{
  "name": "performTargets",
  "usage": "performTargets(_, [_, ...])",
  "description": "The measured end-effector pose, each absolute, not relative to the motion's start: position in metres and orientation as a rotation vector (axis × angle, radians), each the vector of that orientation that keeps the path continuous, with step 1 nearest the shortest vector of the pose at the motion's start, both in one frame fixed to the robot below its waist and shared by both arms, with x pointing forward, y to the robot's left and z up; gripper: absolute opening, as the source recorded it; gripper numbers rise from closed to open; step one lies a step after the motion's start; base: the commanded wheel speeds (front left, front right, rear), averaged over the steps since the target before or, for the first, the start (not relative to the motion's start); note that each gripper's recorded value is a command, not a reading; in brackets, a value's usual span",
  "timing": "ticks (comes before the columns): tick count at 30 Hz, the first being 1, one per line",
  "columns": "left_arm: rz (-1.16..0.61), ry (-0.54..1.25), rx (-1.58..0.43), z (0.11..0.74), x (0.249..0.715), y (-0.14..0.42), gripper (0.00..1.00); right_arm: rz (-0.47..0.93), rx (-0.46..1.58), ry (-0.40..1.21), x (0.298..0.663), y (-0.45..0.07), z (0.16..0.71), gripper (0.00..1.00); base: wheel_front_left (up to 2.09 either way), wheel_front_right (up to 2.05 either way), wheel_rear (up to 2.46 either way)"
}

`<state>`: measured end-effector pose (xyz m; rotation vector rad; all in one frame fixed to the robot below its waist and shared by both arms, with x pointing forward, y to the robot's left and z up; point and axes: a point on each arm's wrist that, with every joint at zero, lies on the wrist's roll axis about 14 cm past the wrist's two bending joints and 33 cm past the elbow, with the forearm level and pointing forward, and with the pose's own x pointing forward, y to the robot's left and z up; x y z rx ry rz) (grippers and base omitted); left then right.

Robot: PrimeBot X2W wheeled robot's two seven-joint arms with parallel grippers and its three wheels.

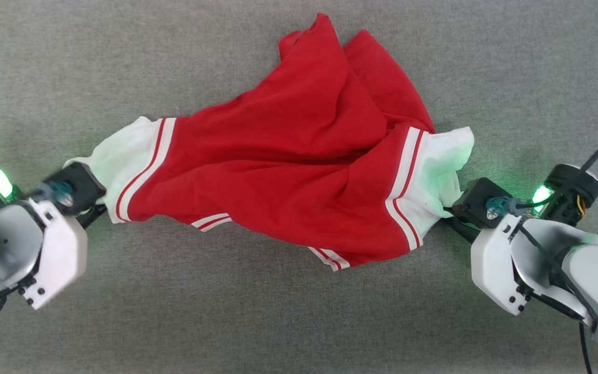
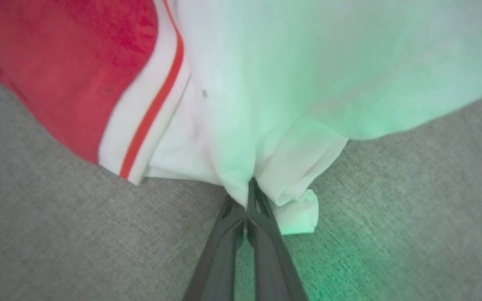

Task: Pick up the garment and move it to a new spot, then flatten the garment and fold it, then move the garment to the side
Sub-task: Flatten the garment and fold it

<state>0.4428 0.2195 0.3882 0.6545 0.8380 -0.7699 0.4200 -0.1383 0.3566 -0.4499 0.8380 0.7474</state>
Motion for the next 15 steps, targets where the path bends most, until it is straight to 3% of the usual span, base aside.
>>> performTargets(6, [-0.723, 0.722, 0.482, 0.417, 0.454, 0.212, 0.00, 0.673, -0.426, 0.727, 0.433, -0.150, 0.380, 0.00, 0.00, 0.00, 0.00])
performTargets(15, [-0.678, 0.437, 0.196, 0.488, 0.475, 0.189, 0.00, 0.485, -0.385, 0.445, 0.466, -0.184, 0.475, 0.00, 0.00, 0.00, 0.00])
